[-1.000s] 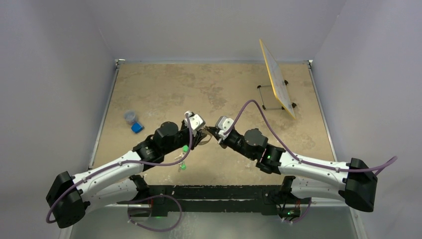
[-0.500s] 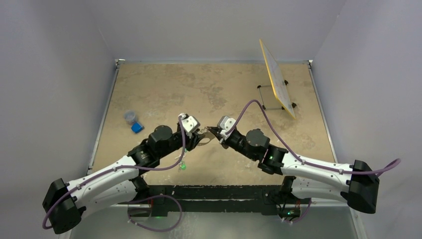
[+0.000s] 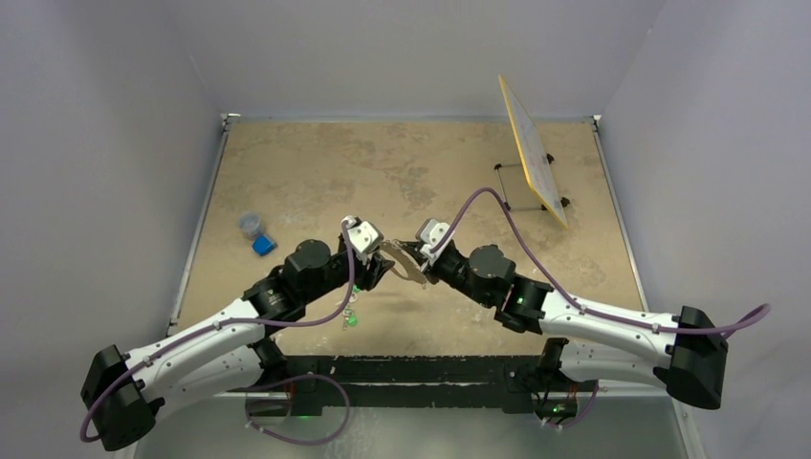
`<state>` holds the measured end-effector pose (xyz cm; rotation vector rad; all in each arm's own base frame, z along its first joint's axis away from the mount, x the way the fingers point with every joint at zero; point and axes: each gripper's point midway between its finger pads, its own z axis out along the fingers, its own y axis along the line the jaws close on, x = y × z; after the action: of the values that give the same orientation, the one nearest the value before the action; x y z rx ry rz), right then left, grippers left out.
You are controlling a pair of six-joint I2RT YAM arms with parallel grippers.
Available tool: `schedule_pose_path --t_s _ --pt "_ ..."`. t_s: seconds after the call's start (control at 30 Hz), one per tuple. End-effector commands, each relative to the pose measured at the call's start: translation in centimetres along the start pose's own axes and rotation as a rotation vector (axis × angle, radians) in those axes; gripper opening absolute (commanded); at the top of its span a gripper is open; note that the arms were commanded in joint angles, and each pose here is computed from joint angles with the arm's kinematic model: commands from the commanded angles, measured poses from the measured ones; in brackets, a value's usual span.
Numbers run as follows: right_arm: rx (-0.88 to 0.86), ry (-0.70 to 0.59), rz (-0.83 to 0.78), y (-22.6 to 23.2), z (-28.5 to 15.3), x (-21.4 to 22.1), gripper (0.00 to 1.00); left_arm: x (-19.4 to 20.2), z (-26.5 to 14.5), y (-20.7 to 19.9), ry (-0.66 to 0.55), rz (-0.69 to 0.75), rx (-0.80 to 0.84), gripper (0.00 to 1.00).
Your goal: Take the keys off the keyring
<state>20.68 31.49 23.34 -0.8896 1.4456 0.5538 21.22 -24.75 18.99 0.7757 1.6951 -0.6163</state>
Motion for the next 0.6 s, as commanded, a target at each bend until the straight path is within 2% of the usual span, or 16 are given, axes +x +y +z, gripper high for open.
schedule_pose_path --t_s 0.0,0.23,0.43,0.57 --pt "0.041 -0.062 0.037 -1.0 0.3 -3.0 0.0 -2.9 0.5 -0.5 -0.082 0.005 0.022 0.49" --pt "0.08 -0.059 0.068 -1.6 0.5 -3.3 0.0 -3.5 0.3 -1.0 -0.136 0.0 0.045 0.41" --pt "0.106 -0.042 0.114 -1.8 0.7 -3.0 0.0 -5.0 -1.2 -0.9 -0.22 -0.037 0.035 0.38" --pt "0.129 -0.01 0.142 -2.0 1.1 -2.8 0.0 -5.2 -1.3 -1.2 -0.211 -0.107 0.04 0.38"
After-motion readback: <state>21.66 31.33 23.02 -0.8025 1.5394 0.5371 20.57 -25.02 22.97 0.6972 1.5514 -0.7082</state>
